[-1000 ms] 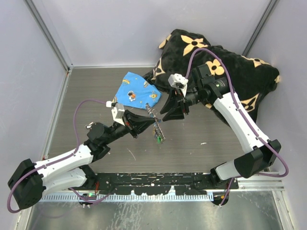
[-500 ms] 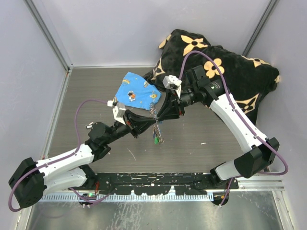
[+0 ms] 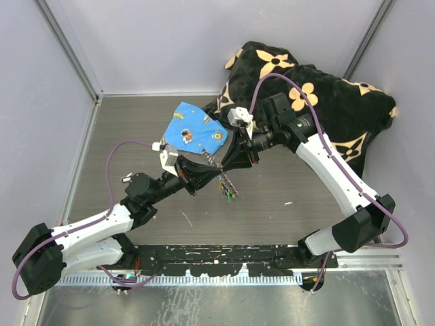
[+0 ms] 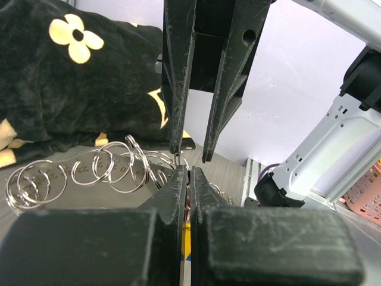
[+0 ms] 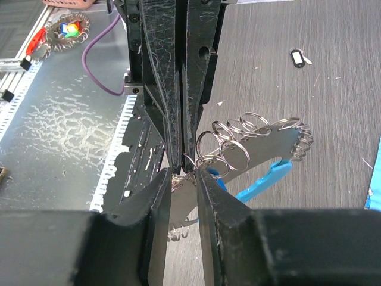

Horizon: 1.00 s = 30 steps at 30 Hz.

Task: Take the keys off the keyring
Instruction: Remove the key from the keyring.

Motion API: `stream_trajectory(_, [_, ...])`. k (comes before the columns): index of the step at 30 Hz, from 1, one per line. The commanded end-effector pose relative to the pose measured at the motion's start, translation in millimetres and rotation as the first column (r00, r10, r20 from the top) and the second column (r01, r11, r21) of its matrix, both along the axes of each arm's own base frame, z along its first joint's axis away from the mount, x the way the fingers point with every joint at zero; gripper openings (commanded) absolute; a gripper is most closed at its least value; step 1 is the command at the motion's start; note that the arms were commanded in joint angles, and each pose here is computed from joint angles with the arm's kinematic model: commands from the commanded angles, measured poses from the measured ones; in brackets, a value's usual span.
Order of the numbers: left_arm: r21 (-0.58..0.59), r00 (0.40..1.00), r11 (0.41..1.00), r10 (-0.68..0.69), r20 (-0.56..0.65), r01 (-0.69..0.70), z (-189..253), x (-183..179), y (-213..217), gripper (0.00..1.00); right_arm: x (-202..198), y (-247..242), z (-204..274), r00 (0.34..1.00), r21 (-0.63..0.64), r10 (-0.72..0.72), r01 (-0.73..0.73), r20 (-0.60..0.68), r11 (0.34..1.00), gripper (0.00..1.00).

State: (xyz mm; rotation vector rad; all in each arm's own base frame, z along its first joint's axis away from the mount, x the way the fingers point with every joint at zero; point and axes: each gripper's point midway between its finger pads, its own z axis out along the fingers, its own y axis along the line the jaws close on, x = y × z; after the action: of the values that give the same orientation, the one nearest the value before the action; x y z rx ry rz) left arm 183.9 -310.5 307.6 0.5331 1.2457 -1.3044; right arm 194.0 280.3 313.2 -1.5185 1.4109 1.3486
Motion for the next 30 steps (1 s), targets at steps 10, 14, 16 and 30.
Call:
stream_trajectory(10, [-0.155, 0.992, 0.988, 0.009, 0.122, 0.010, 58, -10, 10, 0.00, 4, -5, 18, 0.999, 0.024, -0.032, 0.031, 0.032, 0.999, 0.36])
stream_trajectory(14, [-0.154, 0.992, 0.988, 0.002, 0.126, 0.018, 59, -11, 9, 0.00, 4, -6, 18, 0.999, 0.026, -0.032, 0.031, 0.030, 0.999, 0.38])
stream_trajectory(16, [-0.156, 0.992, 0.988, -0.001, 0.127, 0.020, 60, -12, 10, 0.00, 4, -6, 18, 0.999, 0.026, -0.035, 0.034, 0.029, 0.999, 0.38])
stream_trajectory(30, [-0.161, 0.991, 0.987, -0.002, 0.131, 0.023, 63, -12, 10, 0.00, -8, -5, 12, 0.999, 0.065, 0.023, -0.021, -0.031, 0.998, 0.28])
